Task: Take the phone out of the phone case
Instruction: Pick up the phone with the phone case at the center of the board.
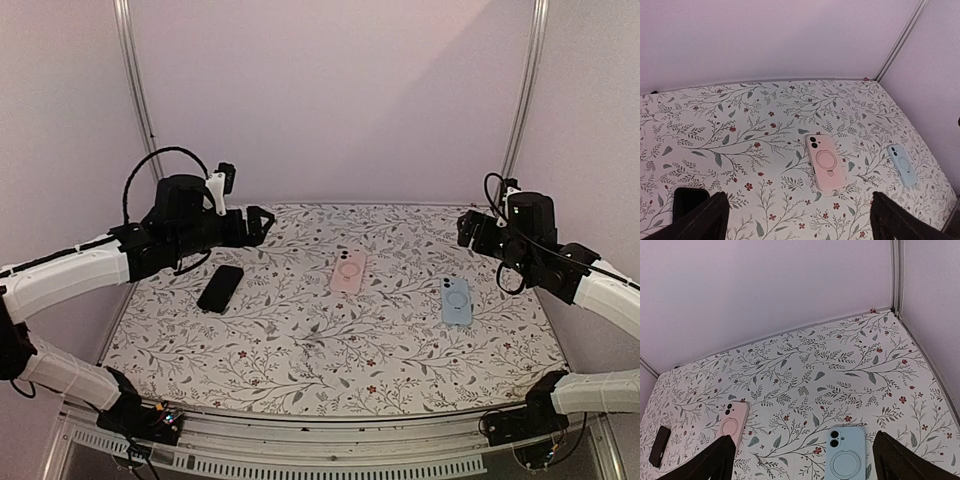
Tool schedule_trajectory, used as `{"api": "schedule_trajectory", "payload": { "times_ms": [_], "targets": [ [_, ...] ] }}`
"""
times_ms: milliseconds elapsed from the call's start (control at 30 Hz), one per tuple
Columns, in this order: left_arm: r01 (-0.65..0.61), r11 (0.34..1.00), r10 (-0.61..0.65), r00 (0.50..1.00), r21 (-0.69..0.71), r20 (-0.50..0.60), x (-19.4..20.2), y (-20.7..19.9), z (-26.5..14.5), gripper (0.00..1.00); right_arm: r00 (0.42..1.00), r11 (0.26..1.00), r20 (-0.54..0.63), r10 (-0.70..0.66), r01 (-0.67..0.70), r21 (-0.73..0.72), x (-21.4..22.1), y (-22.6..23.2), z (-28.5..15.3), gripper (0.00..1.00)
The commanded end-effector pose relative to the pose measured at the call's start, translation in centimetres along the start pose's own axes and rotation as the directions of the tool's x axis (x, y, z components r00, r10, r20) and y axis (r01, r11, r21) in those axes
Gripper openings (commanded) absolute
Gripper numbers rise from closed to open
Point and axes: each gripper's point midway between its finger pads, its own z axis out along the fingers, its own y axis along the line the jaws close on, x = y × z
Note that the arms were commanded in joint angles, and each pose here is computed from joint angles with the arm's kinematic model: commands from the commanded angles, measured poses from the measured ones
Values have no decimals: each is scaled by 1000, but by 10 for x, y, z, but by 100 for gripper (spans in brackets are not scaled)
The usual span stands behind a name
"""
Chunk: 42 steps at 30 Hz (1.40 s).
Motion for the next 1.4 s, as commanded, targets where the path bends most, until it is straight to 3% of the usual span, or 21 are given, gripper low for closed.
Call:
{"api": "schedule_trajectory", "payload": {
  "times_ms": [0, 367, 567, 933, 1367],
  "targets": [
    [-16, 1000, 16, 999, -25, 28, -18, -3, 1, 99, 1000, 1000, 4, -8, 8, -26, -6, 7, 0, 99],
    [6, 1000, -6, 999, -2, 47, -41, -7, 14, 99, 972, 994, -215, -96, 103, 25, 35, 7, 41, 99],
    [5, 1000, -5, 999, 5, 50, -48, -2, 16, 99, 925, 993, -372, -80, 105, 48, 70, -15, 73, 99],
    [19, 1000, -19, 1000, 7, 21, -44, 9, 21, 99, 833, 981, -550, -64, 154, 120, 136, -50, 93, 99],
    [44, 999, -44, 999, 7, -17, -40, 12, 29, 99, 756, 968, -654, -21, 180, 177, 198, -77, 90, 99]
  ]
}}
